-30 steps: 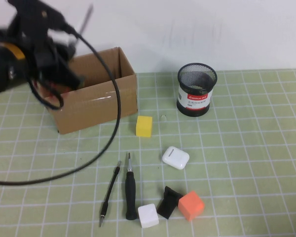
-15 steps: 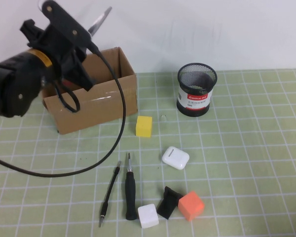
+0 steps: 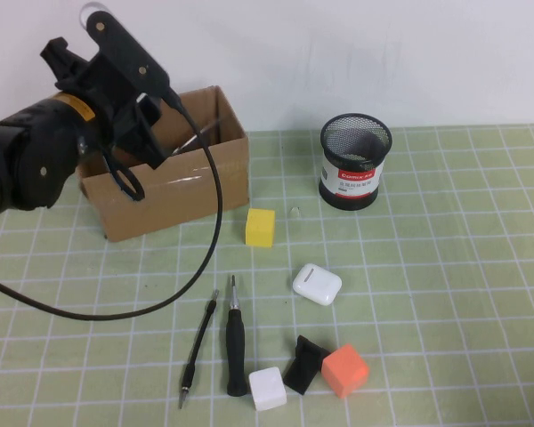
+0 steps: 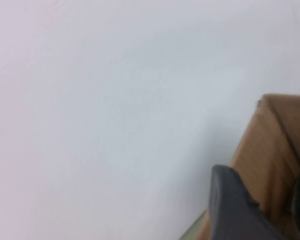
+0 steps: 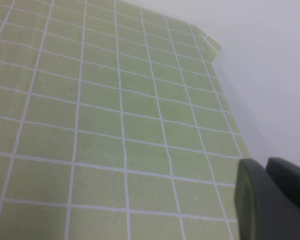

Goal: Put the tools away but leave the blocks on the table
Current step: Place the Scissors into the box, then pick up the long Screwdriver from the table

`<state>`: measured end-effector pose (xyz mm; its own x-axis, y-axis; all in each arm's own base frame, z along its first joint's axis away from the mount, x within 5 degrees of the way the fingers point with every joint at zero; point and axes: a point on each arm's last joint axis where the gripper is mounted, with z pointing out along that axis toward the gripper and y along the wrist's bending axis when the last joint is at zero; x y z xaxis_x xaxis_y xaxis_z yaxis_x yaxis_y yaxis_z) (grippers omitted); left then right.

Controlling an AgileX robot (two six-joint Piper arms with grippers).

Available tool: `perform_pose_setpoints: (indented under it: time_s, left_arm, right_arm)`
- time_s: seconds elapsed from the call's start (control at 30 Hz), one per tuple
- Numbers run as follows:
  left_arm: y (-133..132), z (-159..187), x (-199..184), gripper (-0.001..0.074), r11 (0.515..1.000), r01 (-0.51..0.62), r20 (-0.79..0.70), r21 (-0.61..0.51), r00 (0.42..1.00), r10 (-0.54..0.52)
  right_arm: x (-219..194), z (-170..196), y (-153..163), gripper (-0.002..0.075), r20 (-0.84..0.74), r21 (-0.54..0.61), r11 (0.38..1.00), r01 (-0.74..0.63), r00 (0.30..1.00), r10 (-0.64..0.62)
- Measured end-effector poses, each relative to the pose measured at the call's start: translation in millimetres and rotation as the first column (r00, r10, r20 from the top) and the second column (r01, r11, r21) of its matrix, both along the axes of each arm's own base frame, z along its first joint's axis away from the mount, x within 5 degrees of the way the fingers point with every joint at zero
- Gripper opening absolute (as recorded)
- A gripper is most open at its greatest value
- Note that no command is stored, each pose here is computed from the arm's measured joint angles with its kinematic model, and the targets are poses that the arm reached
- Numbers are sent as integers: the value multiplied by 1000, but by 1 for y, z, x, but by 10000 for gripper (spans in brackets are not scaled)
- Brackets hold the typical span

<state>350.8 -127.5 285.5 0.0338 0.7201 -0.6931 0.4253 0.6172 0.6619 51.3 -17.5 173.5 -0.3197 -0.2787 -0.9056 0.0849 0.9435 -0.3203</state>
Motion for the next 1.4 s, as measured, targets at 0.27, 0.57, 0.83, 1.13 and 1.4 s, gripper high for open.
perform_pose_setpoints:
  time_s: [0.27,0.57,0.83,1.13,1.4]
  left_arm:
    - [7,21,-13,252,990,-60,-38,-132,998,55]
    - [9,40,-62,190,938,-124,-417,-323,908,-24]
    - [5,13,-92,171,919,-285,-806,-274,589,-58]
    - [-4,-22,-87,171,905,-391,-932,-166,362,-15]
    - [-38,-64,-84,171,923,-381,-960,-46,273,65]
  right_arm:
    - [0,0,0,-11,0,0,1000,0,1000,0]
    - [0,0,0,-11,0,0,1000,0,1000,0]
    - [0,0,0,-11,0,0,1000,0,1000,0]
    - [0,0,0,-11,0,0,1000,0,1000,0]
    - [0,0,0,-11,0,0,1000,0,1000,0]
